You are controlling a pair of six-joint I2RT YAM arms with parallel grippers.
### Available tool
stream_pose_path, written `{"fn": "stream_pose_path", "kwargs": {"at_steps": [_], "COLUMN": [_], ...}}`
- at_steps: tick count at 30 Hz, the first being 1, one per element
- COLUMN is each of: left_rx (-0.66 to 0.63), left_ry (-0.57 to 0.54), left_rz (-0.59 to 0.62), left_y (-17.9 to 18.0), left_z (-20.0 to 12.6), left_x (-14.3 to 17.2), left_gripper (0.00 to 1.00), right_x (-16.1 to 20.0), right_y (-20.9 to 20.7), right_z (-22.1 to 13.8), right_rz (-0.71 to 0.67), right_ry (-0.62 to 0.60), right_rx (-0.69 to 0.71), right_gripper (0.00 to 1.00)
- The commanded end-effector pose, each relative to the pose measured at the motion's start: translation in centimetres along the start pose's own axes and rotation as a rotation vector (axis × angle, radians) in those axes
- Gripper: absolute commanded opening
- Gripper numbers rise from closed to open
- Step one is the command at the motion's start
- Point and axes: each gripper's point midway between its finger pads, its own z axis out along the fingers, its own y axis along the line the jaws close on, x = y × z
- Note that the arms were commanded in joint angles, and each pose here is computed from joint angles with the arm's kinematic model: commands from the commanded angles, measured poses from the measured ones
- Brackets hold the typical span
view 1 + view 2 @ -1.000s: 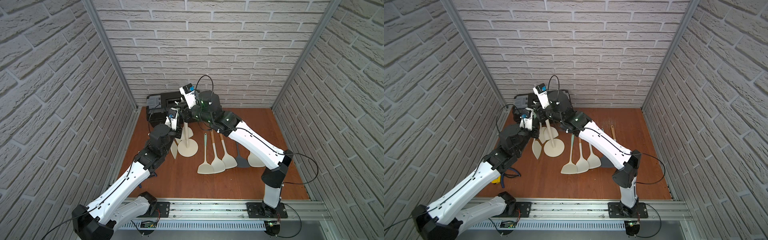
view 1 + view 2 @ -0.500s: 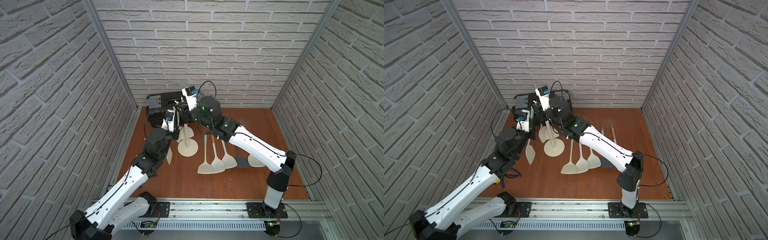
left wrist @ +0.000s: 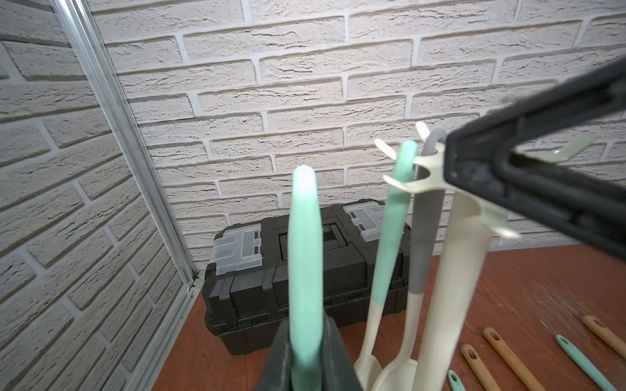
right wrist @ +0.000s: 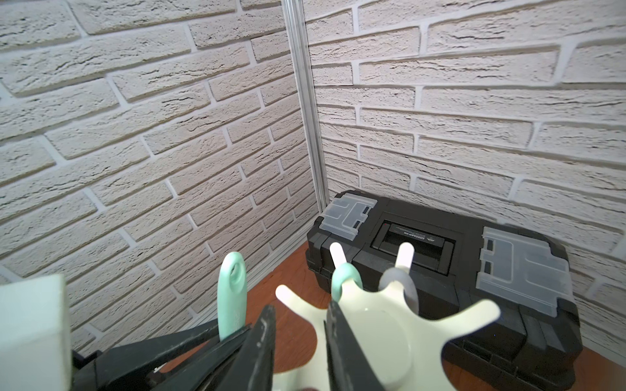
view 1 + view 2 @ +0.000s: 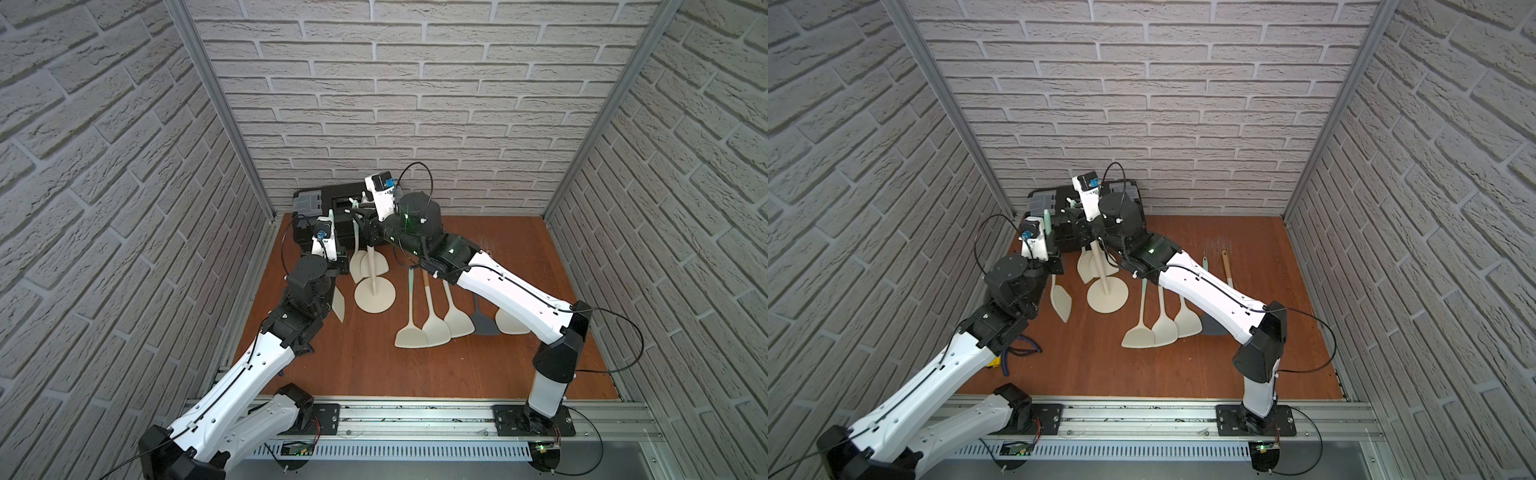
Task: Take the spatula off the kitchen utensil rack
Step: Take off the spatula from the rack, then place the spatula at the center of the board.
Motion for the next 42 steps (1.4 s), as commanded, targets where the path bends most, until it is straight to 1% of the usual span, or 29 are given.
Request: {"fn": "stream_pose_path", "kwargs": {"at_steps": [1,2,4,7,13,16,18,23,25,28,29,31,34,36,39,40,42], "left_rx": [-0.004,0.008,0.028,0.053,0.105,0.142,0.167,0.239,0.270,0.303,0.309,0.339,0.399,0.441,0.465,0.457,0.449], "left_ry": [-0.059,-0.055,-0.047,-0.042,-0.045,-0.052,-0.057,-0.073,-0.087,-0.108,-0.107,-0.141,-0.150,-0.136,-0.111,-0.078,-0.070], "left_rz": [-0.058,-0.059,-0.065,-0.075,-0.088,-0.092,-0.097,-0.141,-0.184,-0.274,-0.304,-0.396,-0.517,-0.564,-0.577,-0.570,-0.569], "left_y": [0.8,0.7,0.6,0.5,0.3,0.1,-0.1,-0.5,-0.6,-0.4,-0.5,-0.3,-0.9,-1.7,-2.1,-2.6,-2.5], "left_z": [-0.8,-0.9,-1.2,-1.7,-2.9,-3.5,-3.9,-5.4,-6.2,-7.3,-7.3,-8.2,-8.2,-8.1,-8.1,-7.2,-7.1], "left_x": [-2.7,-2.7,-2.8,-2.9,-3.9,-4.7,-5.2,-6.9,-7.7,-8.6,-8.5,-9.2,-9.5,-9.6,-9.7,-9.0,-8.8], "left_gripper": [0.00,0.00,0.00,0.00,0.00,0.00,0.00,0.00,0.00,0.00,0.00,0.00,0.00,0.00,0.00,0.00,0.00], "right_x": [20.0,19.2,16.3,12.2,4.0,1.7,0.1,-1.0,-1.2,-0.7,-0.3,1.0,3.9,5.5,6.5,6.6,6.1], "right_y": [-4.8,-3.9,-1.9,0.3,2.6,3.1,3.6,4.0,4.0,3.4,3.1,3.2,3.4,3.5,3.1,2.9,3.3], "right_z": [0.7,0.8,0.7,0.3,-1.8,-3.1,-4.8,-7.7,-9.2,-11.3,-11.7,-12.6,-13.3,-13.5,-12.9,-12.8,-12.1], "right_rz": [-0.001,0.009,0.029,0.037,0.014,0.015,0.017,0.025,0.023,0.037,0.056,0.086,0.075,0.065,0.045,0.030,0.012], "right_ry": [0.648,0.636,0.599,0.547,0.389,0.334,0.300,0.282,0.266,0.239,0.234,0.220,0.230,0.234,0.245,0.258,0.271], "right_rx": [0.108,0.061,-0.034,-0.127,-0.209,-0.223,-0.241,-0.264,-0.269,-0.244,-0.236,-0.242,-0.213,-0.203,-0.176,-0.167,-0.176], "right_gripper": [0.34,0.37,0.40,0.42,0.45,0.45,0.45,0.45,0.45,0.45,0.45,0.44,0.43,0.43,0.44,0.44,0.44]}}
